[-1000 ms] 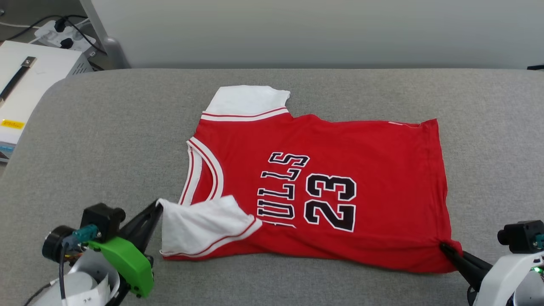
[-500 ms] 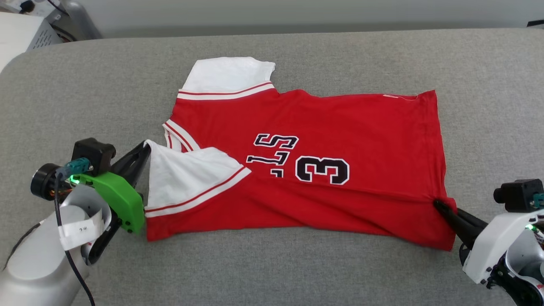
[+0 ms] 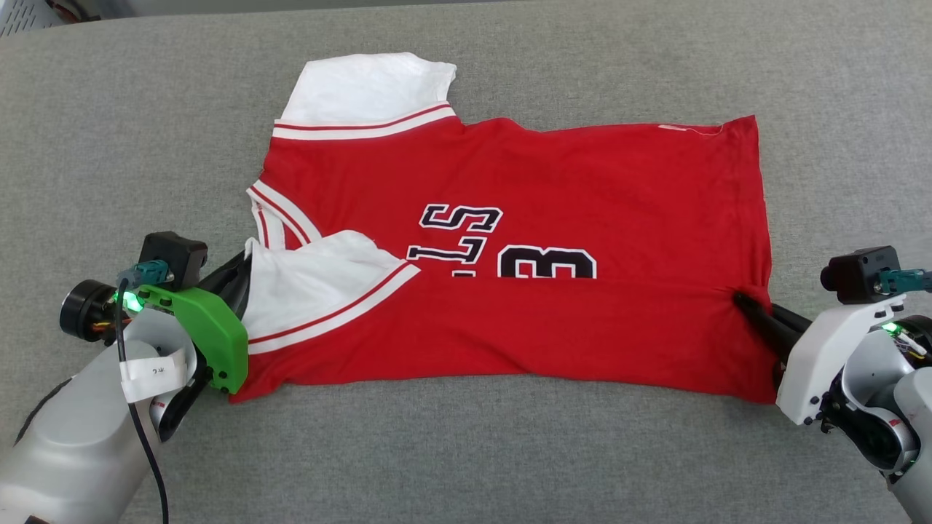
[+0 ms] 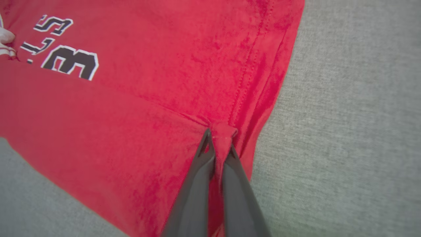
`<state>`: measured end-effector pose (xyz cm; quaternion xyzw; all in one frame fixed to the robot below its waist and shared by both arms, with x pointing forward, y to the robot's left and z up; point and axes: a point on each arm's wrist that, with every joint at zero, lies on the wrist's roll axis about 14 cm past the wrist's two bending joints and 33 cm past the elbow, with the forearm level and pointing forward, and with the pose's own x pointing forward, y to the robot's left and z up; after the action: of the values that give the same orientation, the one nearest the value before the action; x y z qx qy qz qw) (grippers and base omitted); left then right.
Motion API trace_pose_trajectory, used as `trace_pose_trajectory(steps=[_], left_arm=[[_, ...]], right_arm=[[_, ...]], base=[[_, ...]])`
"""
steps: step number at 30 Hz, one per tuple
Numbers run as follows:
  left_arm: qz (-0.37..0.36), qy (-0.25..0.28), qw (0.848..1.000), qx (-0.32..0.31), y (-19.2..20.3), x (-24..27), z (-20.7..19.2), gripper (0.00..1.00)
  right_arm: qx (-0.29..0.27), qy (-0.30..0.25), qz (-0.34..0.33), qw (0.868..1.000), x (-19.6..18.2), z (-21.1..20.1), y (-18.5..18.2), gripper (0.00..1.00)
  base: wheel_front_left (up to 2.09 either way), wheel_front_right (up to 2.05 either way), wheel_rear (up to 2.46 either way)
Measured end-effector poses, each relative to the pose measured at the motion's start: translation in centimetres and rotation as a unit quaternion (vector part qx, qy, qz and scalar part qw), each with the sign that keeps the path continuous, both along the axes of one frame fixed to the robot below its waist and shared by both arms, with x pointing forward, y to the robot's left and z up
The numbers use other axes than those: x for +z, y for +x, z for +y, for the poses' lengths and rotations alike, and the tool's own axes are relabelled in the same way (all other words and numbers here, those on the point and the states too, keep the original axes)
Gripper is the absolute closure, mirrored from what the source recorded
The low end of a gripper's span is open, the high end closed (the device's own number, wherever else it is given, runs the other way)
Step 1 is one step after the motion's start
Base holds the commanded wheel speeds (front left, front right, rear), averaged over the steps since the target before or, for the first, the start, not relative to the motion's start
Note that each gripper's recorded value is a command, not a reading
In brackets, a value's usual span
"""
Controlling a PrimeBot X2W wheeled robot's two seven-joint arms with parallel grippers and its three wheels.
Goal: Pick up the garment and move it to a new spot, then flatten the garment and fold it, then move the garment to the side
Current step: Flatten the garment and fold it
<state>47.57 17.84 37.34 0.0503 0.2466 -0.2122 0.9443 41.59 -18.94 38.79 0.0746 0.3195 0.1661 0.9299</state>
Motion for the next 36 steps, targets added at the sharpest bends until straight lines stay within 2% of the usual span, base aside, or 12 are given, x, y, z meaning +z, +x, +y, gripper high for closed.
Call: trace_pose_trajectory(steps=[7,8,9,10,17,21,24,30,36], left_arm=[[0.006,-0.002,1.0,0.005,-0.1,-0.6,0.1,1.0],[0.006,-0.007,1.0,0.01,-0.1,-0.5,0.1,1.0],[0.005,-0.011,1.0,0.013,-0.1,-0.4,0.1,0.56],[0.001,-0.01,1.0,0.016,-0.1,-0.2,0.2,0.0],[-0.035,-0.007,0.999,0.033,0.4,2.6,1.8,0.0],[-0.073,-0.005,0.997,0.031,1.3,5.7,2.4,0.0],[-0.073,-0.006,0.997,0.029,1.4,7.3,2.6,0.0],[0.009,-0.003,1.0,0.005,-0.6,8.0,1.5,0.0],[0.126,-0.006,0.992,-0.005,-3.3,7.7,1.2,0.0]], right_arm=[[0.005,-0.006,0.002,1.0,-1.0,0.2,0.1,1.0],[0.004,-0.005,-0.001,1.0,-0.9,0.2,0.1,0.79],[0.003,-0.003,-0.007,1.0,-0.7,0.2,0.2,0.5],[0.002,-0.001,-0.013,1.0,-0.5,0.2,0.3,0.0],[-0.004,0.011,-0.085,0.996,2.9,0.0,1.3,0.0],[-0.004,0.012,-0.102,0.995,3.9,-0.2,0.7,0.0],[0.001,0.013,-0.114,0.993,4.7,0.0,0.4,0.0],[0.01,0.016,-0.133,0.991,6.2,0.8,0.0,0.0],[0.019,0.024,-0.137,0.99,6.6,2.0,-0.2,0.0]], base=[[0.0,0.0,0.0],[0.0,0.0,0.0],[0.0,0.0,0.0],[0.0,0.0,0.0],[0.0,0.0,0.0],[0.0,0.0,0.0],[0.0,0.0,0.0],[0.0,0.0,0.0],[0.0,0.0,0.0]])
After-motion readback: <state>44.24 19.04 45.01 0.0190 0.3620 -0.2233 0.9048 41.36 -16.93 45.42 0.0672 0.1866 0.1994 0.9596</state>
